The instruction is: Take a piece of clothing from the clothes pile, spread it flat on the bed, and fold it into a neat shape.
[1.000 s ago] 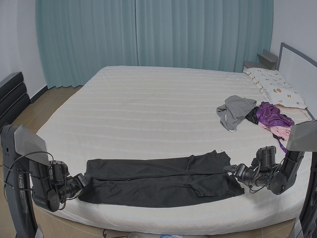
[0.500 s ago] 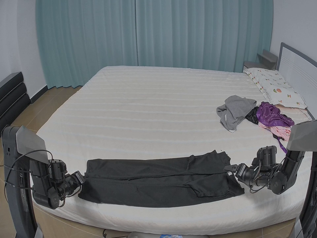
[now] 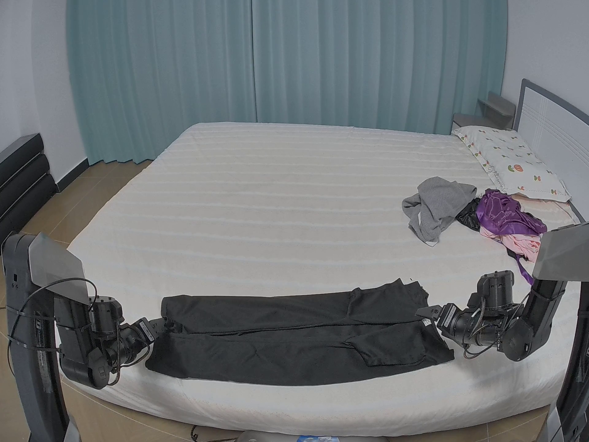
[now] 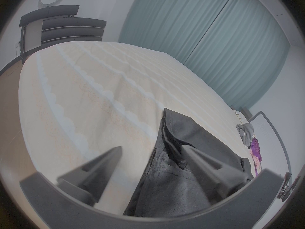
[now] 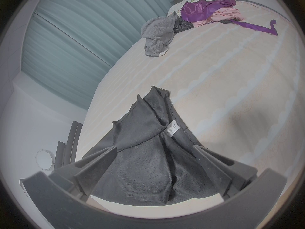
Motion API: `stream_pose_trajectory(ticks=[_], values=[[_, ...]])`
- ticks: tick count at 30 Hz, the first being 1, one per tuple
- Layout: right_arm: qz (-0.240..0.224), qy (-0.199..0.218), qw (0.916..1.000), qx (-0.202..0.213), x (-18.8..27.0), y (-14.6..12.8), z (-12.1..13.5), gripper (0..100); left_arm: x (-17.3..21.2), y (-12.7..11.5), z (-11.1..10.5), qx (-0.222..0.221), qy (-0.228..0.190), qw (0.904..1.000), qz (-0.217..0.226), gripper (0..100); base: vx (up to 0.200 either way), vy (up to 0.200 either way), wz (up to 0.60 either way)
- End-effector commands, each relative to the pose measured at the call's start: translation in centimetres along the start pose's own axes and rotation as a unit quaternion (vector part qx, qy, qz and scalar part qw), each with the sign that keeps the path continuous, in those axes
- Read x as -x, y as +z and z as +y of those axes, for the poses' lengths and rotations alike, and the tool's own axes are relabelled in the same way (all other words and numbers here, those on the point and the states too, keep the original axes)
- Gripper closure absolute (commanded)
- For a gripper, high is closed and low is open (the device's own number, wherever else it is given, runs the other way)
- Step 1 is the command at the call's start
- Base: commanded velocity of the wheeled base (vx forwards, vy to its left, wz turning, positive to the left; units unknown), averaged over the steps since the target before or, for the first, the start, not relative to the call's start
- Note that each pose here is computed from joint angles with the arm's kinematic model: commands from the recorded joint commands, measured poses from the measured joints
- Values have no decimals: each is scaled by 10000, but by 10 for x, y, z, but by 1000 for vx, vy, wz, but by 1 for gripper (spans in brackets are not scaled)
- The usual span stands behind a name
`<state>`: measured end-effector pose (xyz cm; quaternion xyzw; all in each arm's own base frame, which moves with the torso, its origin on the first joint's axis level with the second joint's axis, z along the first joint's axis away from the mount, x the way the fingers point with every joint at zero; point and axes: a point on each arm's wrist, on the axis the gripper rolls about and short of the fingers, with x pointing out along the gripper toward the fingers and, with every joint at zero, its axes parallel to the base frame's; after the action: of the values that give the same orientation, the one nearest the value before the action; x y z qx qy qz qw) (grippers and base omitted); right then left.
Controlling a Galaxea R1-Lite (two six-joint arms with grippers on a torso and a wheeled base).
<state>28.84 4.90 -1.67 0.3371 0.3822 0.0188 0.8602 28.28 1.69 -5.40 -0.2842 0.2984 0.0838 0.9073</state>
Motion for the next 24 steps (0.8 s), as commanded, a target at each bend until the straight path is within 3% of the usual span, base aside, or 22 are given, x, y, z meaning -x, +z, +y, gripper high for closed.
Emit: stream_pose_trajectory(ticks=[1,9,17,23,24], values=[[5,3,10000,1,0,0,0,0,7,5,0,52,-26,10000,-66,0,0,0,0],[15,2,10000,4,-1,-1,0,0,20,26,-14,257,-546,9979,-254,0,0,0,0],[48,-20,10000,-5,-3,-2,-1,0,-17,34,-31,109,-463,9985,287,0,0,0,0],[59,-30,10000,-8,-4,-2,-2,0,-35,24,-35,-314,-342,9965,691,0,0,0,0],[64,-25,10000,-8,-4,-2,-2,0,-38,17,-34,-562,-329,9948,784,0,0,0,0]])
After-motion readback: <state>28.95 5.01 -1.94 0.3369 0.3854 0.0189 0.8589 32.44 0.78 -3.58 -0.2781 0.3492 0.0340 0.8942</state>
